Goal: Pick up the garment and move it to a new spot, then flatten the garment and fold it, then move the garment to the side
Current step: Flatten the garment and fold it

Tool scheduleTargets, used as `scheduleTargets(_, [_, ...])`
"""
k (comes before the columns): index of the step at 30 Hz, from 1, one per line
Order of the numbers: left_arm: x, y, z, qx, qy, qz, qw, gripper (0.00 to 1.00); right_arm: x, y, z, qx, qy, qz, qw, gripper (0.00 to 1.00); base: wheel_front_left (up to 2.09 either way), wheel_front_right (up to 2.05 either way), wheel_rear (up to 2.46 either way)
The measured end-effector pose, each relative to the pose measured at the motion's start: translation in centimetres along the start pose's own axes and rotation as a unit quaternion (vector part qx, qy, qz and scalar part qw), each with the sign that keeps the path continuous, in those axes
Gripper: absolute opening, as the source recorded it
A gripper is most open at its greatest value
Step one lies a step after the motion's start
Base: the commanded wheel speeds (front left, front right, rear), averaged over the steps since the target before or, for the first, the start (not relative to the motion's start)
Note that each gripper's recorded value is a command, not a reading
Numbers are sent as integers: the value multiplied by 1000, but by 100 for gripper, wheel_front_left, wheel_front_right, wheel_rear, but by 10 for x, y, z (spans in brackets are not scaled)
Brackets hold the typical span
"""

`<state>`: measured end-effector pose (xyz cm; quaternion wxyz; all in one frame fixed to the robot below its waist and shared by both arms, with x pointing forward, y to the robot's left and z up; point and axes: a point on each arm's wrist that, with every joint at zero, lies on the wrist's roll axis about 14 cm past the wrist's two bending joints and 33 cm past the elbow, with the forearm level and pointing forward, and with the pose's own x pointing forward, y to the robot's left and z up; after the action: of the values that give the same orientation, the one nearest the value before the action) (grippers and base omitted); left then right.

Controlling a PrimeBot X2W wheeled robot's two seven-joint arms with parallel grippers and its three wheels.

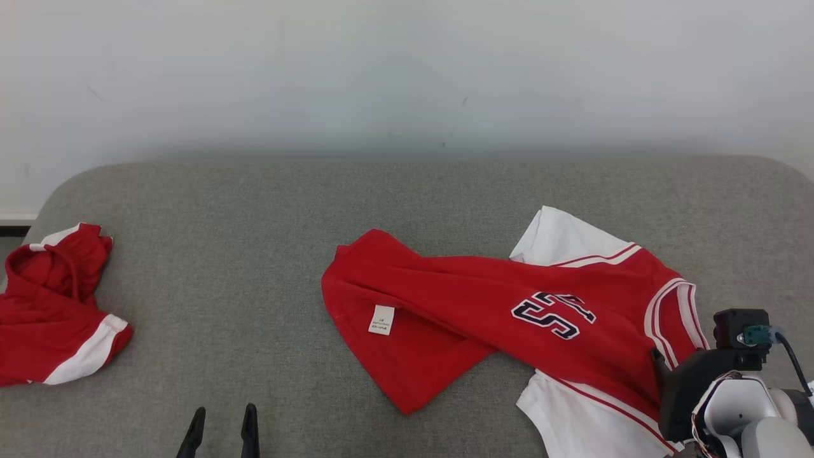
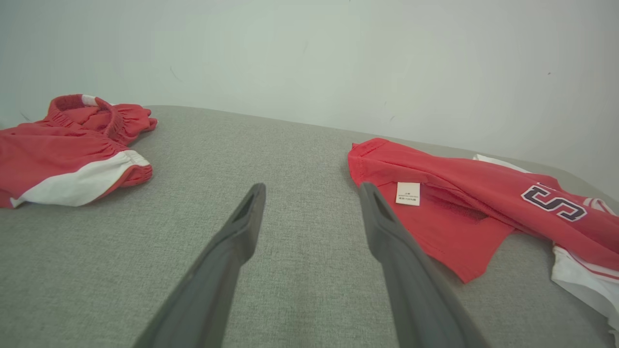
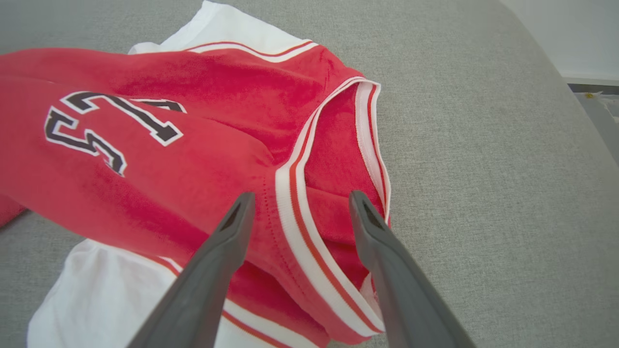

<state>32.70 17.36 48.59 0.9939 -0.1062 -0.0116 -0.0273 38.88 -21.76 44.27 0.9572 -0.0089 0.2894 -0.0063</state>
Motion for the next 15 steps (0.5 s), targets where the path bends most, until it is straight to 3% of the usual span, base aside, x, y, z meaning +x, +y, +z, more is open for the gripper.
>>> scheduleTargets(8, [2, 6, -4, -2, 7, 12, 1000, 100, 22, 15, -14, 13, 49, 24, 998, 100, 0, 0, 0])
scheduleTargets(14, [4, 10, -3, -2, 6, 17, 1000, 100, 26, 27, -13, 11, 44, 43, 998, 100, 0, 0, 0])
scheduleTargets(15, [4, 10, -3, -2, 6, 17, 1000, 100, 26, 28, -12, 12, 41, 45, 998, 95, 0, 0, 0])
